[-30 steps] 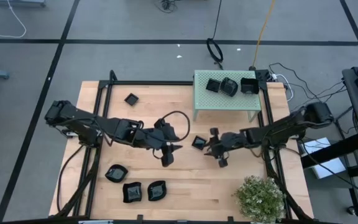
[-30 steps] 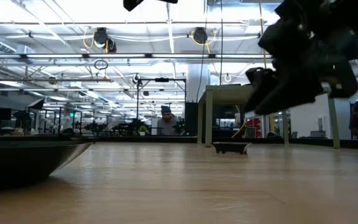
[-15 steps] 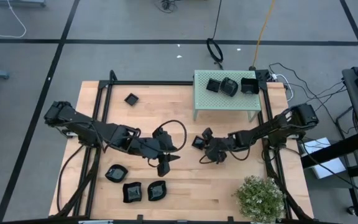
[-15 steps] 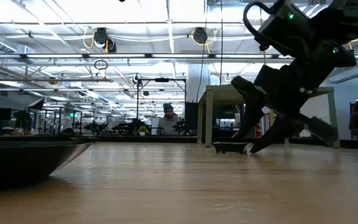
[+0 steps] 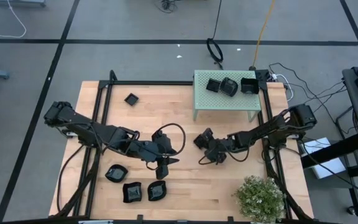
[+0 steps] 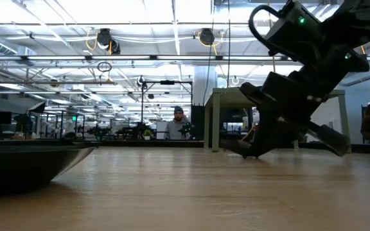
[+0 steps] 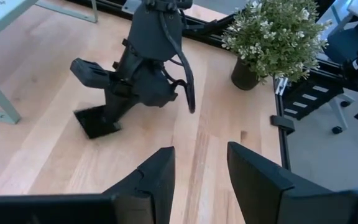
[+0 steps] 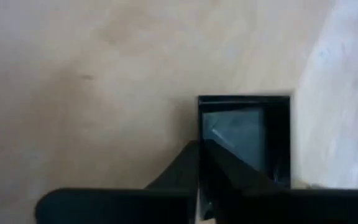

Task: Pick & Place Mini shaped plates
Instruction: Stack the right square plate on top of the square plate on the shelf

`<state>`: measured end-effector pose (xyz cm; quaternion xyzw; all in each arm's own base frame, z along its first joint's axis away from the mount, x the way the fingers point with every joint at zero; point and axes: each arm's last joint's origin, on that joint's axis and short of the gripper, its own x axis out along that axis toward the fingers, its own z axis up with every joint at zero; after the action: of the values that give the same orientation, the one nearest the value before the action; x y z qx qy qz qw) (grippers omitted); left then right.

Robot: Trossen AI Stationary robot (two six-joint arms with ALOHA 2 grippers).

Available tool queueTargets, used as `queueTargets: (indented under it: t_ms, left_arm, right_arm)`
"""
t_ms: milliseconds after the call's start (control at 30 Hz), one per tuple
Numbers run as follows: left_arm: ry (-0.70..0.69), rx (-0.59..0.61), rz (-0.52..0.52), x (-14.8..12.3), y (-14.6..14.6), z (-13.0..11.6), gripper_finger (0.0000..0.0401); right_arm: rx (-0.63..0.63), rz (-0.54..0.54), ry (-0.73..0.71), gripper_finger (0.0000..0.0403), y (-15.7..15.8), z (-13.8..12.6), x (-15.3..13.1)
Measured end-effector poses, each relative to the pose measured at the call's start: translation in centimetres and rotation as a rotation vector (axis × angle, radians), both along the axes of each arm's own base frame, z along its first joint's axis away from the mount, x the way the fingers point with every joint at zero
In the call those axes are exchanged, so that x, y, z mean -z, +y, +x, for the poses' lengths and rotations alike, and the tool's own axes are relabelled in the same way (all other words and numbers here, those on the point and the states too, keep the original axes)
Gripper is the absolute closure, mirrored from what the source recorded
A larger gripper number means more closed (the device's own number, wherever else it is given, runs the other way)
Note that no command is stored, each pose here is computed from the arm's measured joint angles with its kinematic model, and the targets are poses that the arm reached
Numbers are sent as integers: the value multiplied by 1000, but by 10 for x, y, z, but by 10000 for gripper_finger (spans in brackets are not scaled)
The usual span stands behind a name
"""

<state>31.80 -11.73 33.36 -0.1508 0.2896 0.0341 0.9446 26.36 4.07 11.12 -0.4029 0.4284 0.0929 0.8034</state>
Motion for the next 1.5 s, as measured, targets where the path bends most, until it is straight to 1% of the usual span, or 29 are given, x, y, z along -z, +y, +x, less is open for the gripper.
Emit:
queueTargets:
  t_ms: [67,167,267,467,567,633,700,800,900,967,1133,1200,1300,1400,1500]
  left_arm:
    - [0,0,0,0,0,0,254]
    - [1,1,1,0,0,0,254]
    - [5,18,11,0,0,0,254]
    - [14,51,40,1,0,-1,254]
    - [14,54,56,1,2,0,254]
    - [16,43,59,1,6,2,254]
    - [15,35,68,0,11,2,254]
    - [1,16,103,-2,21,5,254]
    - [-16,-20,156,-4,34,9,254]
    - [-38,-47,189,-6,44,13,254]
    - [-112,-111,287,-14,75,22,254]
    - [-144,-147,339,-18,89,26,254]
    - [-198,-219,401,-25,108,29,254]
    - [-263,-318,449,-34,128,31,254]
    - [-346,-406,459,-43,145,32,254]
  right_arm:
    - [37,18,-11,396,-1,0,0]
    - [96,66,-33,394,-1,-2,-4]
    - [153,139,-99,400,-1,-3,-17]
    - [262,325,-347,402,-3,-12,-68]
    - [271,416,-515,402,-4,-22,-101]
    - [266,451,-621,402,-6,-30,-121]
    - [300,444,-732,402,-10,-39,-139]
    - [426,379,-862,402,-23,-53,-157]
    - [536,318,-935,402,-38,-62,-167]
    - [582,301,-967,402,-48,-66,-171]
    - [705,240,-1001,402,-76,-71,-173]
    - [729,232,-1001,402,-87,-73,-172]
    - [721,249,-993,402,-102,-76,-172]
    - [720,277,-986,403,-116,-80,-172]
    - [740,314,-961,403,-130,-81,-176]
